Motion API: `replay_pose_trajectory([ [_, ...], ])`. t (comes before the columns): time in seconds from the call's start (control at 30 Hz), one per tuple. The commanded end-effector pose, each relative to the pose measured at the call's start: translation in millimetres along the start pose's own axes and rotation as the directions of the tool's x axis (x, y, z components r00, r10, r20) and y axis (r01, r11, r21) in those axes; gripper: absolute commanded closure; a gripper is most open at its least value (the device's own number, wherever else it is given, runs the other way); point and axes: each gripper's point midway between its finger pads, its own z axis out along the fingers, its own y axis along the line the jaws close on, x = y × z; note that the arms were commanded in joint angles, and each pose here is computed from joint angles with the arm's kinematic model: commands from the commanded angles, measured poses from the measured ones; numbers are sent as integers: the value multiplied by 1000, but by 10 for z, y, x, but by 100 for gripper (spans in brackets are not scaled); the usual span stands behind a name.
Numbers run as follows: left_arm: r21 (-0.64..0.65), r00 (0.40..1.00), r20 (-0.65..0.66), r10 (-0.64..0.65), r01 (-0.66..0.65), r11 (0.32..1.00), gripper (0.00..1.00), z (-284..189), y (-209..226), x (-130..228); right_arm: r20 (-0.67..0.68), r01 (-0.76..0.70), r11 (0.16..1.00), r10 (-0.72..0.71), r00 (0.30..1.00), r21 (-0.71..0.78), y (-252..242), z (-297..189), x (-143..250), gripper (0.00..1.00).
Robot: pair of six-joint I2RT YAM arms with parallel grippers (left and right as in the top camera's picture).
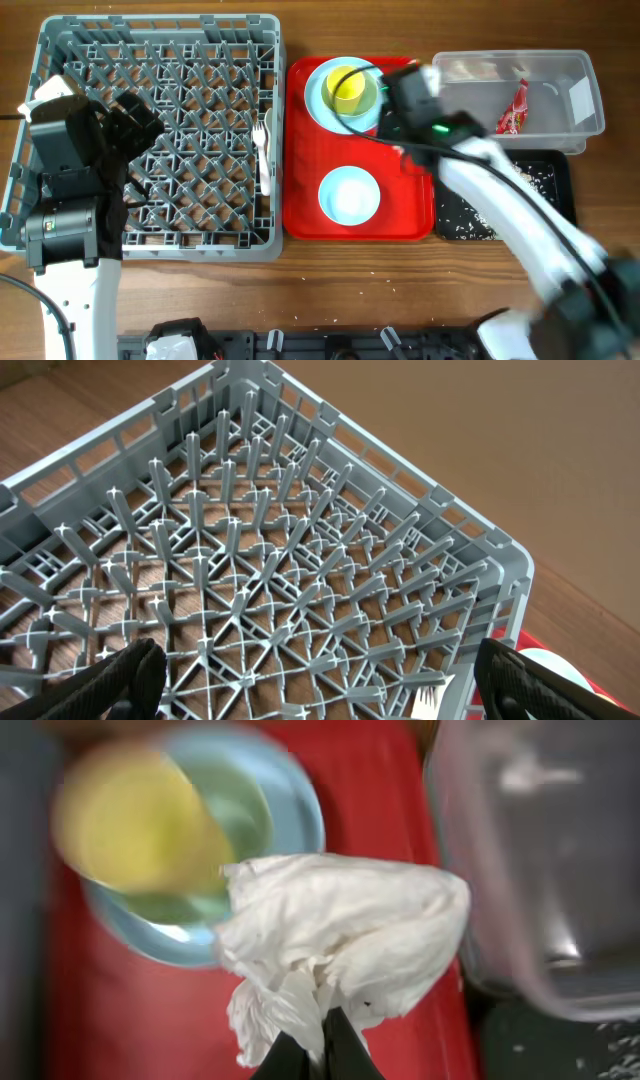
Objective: Sort waste into correct bins and load items into the dishwasher rack
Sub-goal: 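Drop the napkin and wrapper into the clear plastic bin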
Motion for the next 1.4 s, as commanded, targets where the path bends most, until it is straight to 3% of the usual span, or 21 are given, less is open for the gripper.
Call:
replay_pose_trajectory([
  [0.0, -6, 1000, 11, -6, 6, 1000, 0, -8, 14, -35, 220, -113, 993, 106, 970, 20, -483, -656, -603, 96],
  [0.1, -6, 1000, 11, -6, 6, 1000, 0, -8, 14, -35, 294, -190, 974, 148, 944, 121, -1130, -810, -835, 95],
  [0.23, -6, 1000, 11, -6, 6, 1000, 0, -8, 14, -35, 255, -232, 943, 169, 952, 240, -1751, -611, -840, 96],
  [0.37, -6, 1000, 11, -6, 6, 1000, 0, -8, 14, -35, 158, -224, 924, 183, 970, 309, -2071, -200, -711, 96],
  [0.53, -6, 1000, 11, -6, 6, 1000, 0, -8, 14, -35, 61, -203, 922, 194, 979, 329, -2122, 271, -530, 92],
  [0.6, -6, 1000, 11, -6, 6, 1000, 0, -8, 14, -35, 35, -197, 923, 196, 980, 332, -2126, 361, -472, 74],
  [0.67, -6, 1000, 11, -6, 6, 1000, 0, -8, 14, -35, 22, -189, 929, 192, 981, 318, -2102, 413, -457, 40],
  [0.7, -6, 1000, 11, -6, 6, 1000, 0, -8, 14, -35, 15, -166, 936, 170, 985, 309, -2086, 415, -461, 29],
  [0.73, -6, 1000, 11, -6, 6, 1000, 0, -8, 14, -35, 13, -140, 944, 143, 990, 299, -2067, 384, -484, 11],
  [0.8, -6, 1000, 11, -6, 6, 1000, 0, -8, 14, -35, 37, -133, 956, 128, 991, 261, -1993, 252, -578, 0],
  [1.0, -6, 1000, 11, -6, 6, 1000, 0, -8, 14, -35, 131, -109, 994, 110, 985, -14, -1477, -585, -742, 0],
  [1.1, -6, 1000, 11, -6, 6, 1000, 0, -8, 14, -35, 169, -105, 994, 108, 980, -28, -1437, -1188, -577, 1],
  [1.23, -6, 1000, 11, -6, 6, 1000, 0, -8, 14, -35, 343, -92, 993, 110, 933, -68, -1383, -2187, -318, 0],
  [1.37, -6, 1000, 11, -6, 6, 1000, 0, -8, 14, -35, 390, -85, 993, 109, 915, -77, -1387, -2562, -21, 0],
])
